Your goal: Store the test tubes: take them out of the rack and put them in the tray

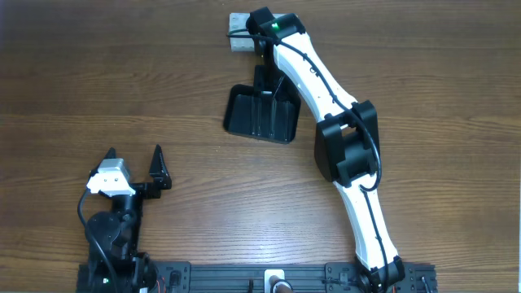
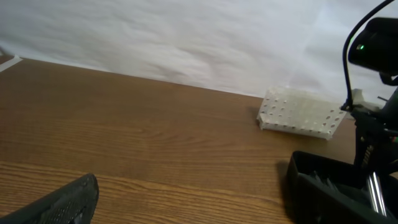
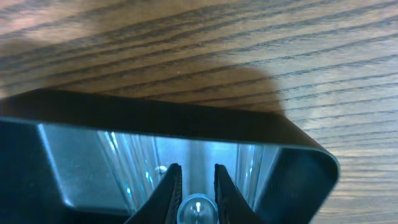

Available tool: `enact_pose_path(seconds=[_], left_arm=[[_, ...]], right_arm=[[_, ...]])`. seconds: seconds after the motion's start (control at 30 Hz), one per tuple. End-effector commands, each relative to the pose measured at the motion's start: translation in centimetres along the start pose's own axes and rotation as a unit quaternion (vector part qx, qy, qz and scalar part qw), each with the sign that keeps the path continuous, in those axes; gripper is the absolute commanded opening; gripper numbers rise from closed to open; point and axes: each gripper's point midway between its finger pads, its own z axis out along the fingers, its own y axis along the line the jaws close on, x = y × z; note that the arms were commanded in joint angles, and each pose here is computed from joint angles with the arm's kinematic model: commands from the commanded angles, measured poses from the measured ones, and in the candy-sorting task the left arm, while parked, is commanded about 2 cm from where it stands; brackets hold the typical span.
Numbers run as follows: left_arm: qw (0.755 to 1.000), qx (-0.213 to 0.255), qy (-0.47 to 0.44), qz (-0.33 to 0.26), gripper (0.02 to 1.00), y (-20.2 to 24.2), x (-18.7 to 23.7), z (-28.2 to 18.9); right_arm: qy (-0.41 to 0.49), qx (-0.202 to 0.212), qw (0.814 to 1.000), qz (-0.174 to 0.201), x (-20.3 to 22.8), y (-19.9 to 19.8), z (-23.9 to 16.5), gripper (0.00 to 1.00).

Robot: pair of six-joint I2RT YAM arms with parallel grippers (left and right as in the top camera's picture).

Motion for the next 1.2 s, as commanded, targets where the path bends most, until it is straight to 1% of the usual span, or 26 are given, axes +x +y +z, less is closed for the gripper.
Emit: enact_pose_path(seconds=[0.03,0.5,0.57,0.63,0.97,1.1,1.2], left_arm=[[1.0,0.008,0.001,0.009,0.996,-0.3,0.2,0.0],[1.0,0.008,0.001,0.009,0.998,-0.3,0.2,0.0],[1.0,0.008,0.001,0.009,0.998,-0.3,0.2,0.0],[1.0,0.008,0.001,0.009,1.0,-0.3,0.2,0.0],[1.0,0.008,0.001,0.009,0.998,-0.3,0.2,0.0],[1.0,0.008,0.001,0.009,0.998,-0.3,0.2,0.0],[1.0,0.008,0.001,0.009,0.998,-0.3,0.2,0.0]], right_arm=[[0.016,0.007,1.0,-0.001,0.6,0.4,1.6,0.034],[0.027,0.014,1.0,-0.006,0.9,0.8,3.6,0.042],[0.025,0.013,1.0,-0.007,0.8,1.0,3.6,0.066],[0.025,0.013,1.0,-0.007,0.8,1.0,3.6,0.115],[0.021,0.01,1.0,-0.008,0.8,1.1,3.1,0.242],[0.014,0.006,1.0,-0.007,0.5,1.0,1.9,0.259],[0.008,0.002,1.0,-0.014,0.2,1.0,0.3,0.279]])
